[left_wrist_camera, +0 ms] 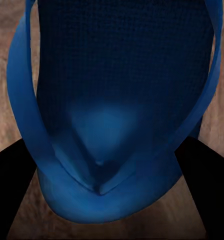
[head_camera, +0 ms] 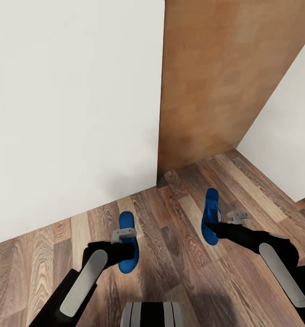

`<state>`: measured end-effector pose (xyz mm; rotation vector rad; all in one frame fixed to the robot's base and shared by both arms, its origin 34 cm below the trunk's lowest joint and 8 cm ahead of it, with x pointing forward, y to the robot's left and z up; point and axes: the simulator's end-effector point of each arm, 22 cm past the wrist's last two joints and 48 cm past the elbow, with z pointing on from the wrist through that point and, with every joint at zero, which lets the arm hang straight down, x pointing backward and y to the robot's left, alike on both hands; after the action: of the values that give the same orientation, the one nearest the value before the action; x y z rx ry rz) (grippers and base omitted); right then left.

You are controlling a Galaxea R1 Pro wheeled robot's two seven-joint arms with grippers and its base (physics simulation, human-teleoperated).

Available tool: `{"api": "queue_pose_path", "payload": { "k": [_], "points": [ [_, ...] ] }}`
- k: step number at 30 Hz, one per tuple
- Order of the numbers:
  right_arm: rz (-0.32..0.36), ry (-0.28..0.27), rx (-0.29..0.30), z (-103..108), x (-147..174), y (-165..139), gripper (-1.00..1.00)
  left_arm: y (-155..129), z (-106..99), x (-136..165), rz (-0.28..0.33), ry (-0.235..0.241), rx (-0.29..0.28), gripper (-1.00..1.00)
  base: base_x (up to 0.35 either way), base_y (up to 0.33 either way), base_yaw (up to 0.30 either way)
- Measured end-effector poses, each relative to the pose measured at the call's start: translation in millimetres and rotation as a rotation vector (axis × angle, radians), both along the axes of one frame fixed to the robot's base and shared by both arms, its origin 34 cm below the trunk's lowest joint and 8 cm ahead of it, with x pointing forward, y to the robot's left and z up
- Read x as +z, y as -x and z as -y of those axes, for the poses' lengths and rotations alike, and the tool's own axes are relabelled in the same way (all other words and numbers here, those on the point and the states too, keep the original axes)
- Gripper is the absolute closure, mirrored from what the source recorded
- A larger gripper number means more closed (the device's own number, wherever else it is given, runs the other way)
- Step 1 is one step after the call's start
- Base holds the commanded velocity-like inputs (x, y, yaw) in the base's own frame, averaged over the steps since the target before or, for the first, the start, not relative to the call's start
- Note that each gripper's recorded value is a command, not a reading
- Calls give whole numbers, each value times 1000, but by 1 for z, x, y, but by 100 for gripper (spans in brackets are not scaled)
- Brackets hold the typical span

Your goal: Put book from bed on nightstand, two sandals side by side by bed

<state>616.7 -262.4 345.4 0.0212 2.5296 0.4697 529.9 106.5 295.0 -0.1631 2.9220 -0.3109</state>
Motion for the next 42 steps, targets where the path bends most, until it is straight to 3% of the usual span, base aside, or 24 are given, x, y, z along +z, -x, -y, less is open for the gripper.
{"api": "queue_pose_path", "payload": {
  "k": [3,7,8,11,16,23,35,42],
  "points": [
    [-16,-19,59,-26,-2,11,100,27,-26,-9,-46,-26,47,100,-16,0,268],
    [-17,-19,113,-45,1,20,100,38,-40,-9,-57,-32,93,100,-6,0,270],
    [-26,-30,143,-58,0,27,100,50,-60,-15,-80,-60,126,100,-2,0,272],
    [-30,-16,202,-76,0,39,100,66,-85,-18,-104,-80,190,100,-1,0,273],
    [-18,5,262,-94,4,49,100,69,-114,-15,-97,-97,252,100,0,0,274],
    [14,14,289,-104,19,47,100,54,-123,0,-32,-42,271,100,0,0,274],
    [36,15,384,-136,35,68,100,43,-125,21,39,-21,291,100,0,0,275],
    [63,24,397,-139,49,68,100,34,-120,32,87,-2,318,100,0,0,275]
  ]
}}
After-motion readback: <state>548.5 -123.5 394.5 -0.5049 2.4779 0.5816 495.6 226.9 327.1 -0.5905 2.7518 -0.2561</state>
